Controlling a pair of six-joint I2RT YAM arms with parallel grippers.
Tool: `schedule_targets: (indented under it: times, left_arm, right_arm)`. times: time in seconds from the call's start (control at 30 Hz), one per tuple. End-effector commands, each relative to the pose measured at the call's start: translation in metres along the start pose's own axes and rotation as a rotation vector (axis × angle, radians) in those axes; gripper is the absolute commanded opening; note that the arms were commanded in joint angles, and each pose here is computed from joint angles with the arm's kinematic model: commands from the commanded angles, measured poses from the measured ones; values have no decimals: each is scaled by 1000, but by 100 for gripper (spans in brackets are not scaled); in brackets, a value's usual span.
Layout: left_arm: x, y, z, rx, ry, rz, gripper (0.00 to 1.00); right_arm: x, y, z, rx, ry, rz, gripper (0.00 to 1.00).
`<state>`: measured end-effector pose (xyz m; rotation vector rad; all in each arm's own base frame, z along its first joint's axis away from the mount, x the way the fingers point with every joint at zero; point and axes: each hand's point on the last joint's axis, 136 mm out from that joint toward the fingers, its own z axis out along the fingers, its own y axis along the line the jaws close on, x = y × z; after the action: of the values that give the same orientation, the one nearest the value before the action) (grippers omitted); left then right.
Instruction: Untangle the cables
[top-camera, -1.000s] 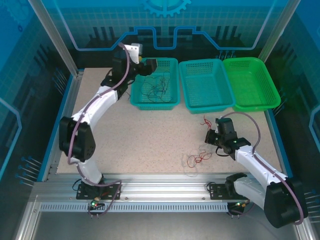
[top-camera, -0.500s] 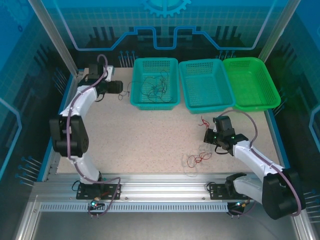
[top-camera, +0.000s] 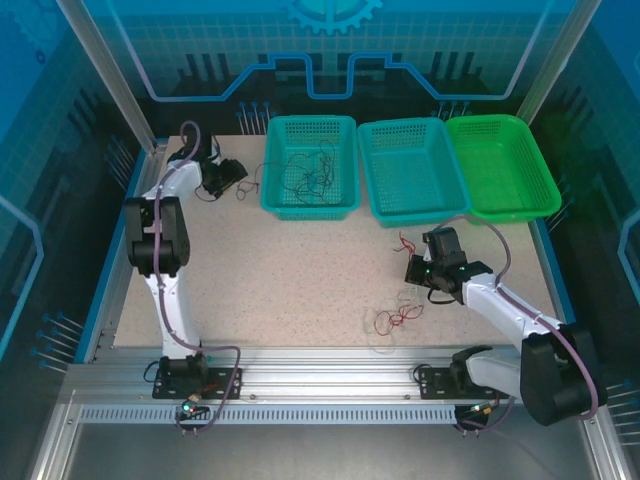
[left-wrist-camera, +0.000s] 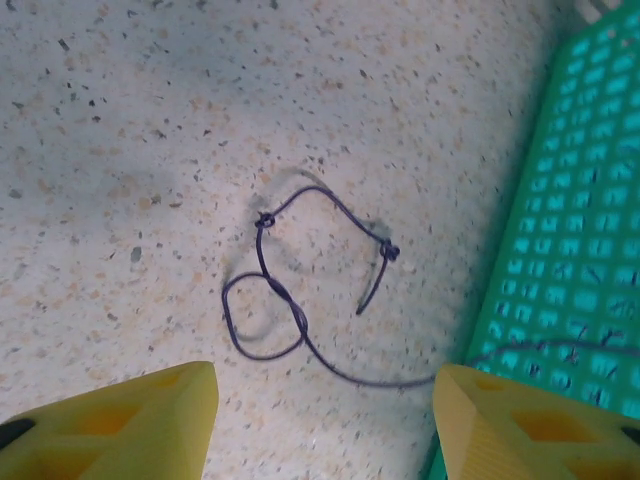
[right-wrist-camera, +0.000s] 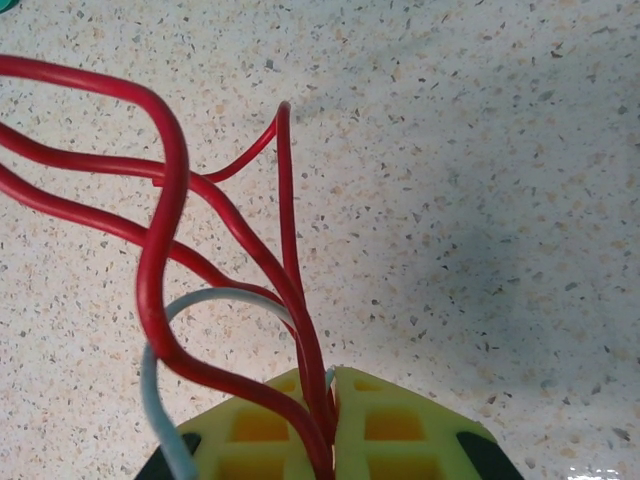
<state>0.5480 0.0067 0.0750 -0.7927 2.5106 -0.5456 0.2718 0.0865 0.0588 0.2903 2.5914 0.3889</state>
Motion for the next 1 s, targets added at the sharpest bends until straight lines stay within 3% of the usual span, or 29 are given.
schedule_targets:
  times: [0.0, 0.3, 0.43, 0.53, 0.63, 0.8, 0.97]
  left_arm:
    - [7, 10, 13, -43, 67, -111, 60]
    - [21, 29, 35, -241, 154, -75, 52]
    - [34, 20, 45, -243, 203, -16, 50]
    - [39, 18, 50, -255, 203, -5, 41]
    - [38, 19, 53, -258, 202, -16, 24]
    - [28, 10, 34, -255, 167, 1, 0]
    - [1, -8, -18, -220, 45, 4, 0]
  right_arm:
    - [-7, 2, -3, 3, -3, -10, 2]
    - [-7, 3, 0, 4, 7, -7, 2]
    - [-6, 4, 1, 7, 10, -12, 2]
    - [-5, 4, 1, 6, 10, -16, 2]
    - [-5, 4, -1, 8, 9, -23, 1]
    - [-4, 3, -5, 15, 0, -34, 1]
    - [-5, 5, -10, 4, -14, -29, 1]
